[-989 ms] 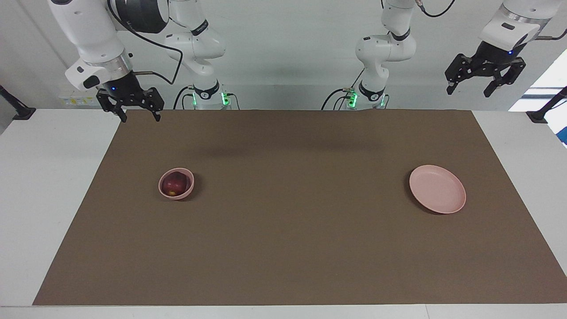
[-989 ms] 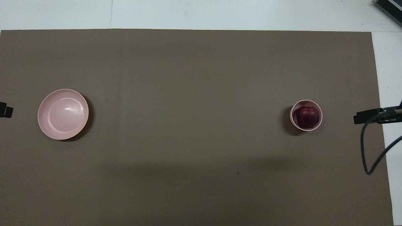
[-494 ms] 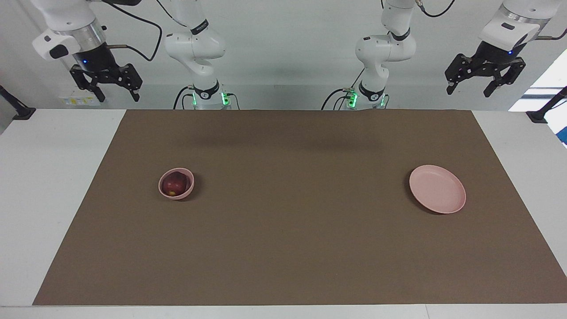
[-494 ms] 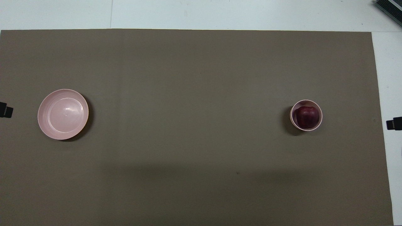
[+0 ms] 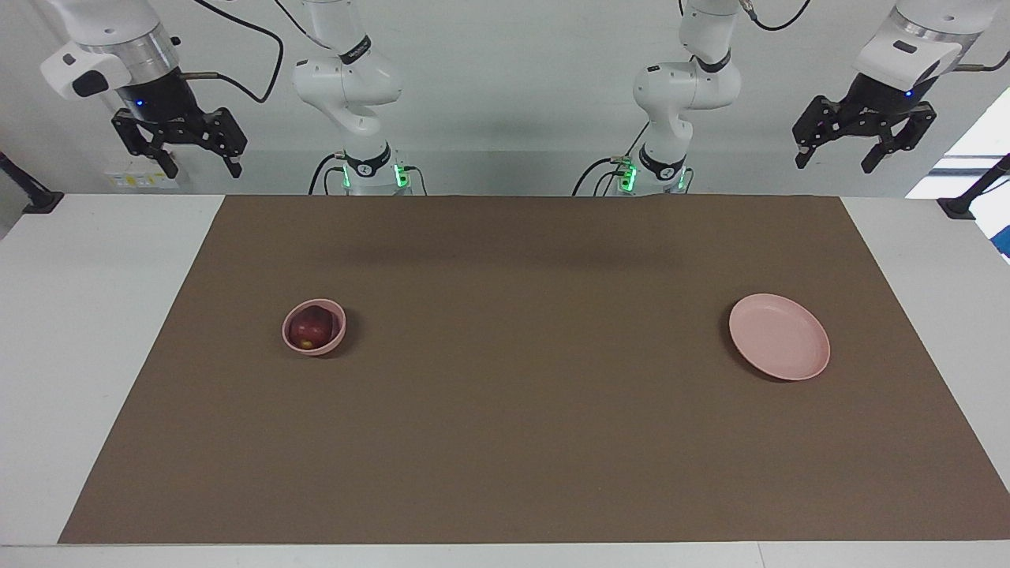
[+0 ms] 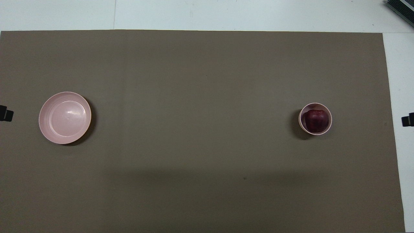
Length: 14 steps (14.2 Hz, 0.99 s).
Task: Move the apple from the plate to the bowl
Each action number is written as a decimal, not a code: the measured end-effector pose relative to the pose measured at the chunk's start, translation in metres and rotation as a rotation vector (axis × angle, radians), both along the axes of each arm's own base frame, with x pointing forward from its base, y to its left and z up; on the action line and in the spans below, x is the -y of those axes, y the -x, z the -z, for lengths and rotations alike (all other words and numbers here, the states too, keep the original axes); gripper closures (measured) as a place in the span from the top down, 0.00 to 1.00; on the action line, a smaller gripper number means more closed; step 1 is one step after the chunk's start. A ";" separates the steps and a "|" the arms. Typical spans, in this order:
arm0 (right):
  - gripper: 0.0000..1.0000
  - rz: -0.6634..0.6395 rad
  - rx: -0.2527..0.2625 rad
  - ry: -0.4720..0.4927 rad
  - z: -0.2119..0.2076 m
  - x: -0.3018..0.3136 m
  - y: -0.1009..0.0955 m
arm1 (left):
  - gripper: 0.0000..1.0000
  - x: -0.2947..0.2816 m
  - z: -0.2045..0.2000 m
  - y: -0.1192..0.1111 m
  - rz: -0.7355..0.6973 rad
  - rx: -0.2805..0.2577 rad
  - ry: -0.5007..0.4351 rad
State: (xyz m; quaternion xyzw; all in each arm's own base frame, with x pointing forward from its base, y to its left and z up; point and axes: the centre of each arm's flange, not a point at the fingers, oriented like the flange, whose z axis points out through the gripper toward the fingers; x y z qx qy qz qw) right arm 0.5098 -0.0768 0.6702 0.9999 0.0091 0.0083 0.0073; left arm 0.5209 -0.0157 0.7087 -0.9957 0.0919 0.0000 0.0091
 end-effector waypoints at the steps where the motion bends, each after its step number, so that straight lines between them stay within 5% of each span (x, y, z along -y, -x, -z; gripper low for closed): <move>1: 1.00 -0.003 0.001 0.000 -0.001 -0.001 0.000 | 1.00 0.000 0.000 0.000 0.000 0.000 0.000; 14: 1.00 -0.031 0.007 0.003 -0.004 -0.021 -0.002 | 1.00 0.000 0.000 0.000 0.000 -0.001 0.000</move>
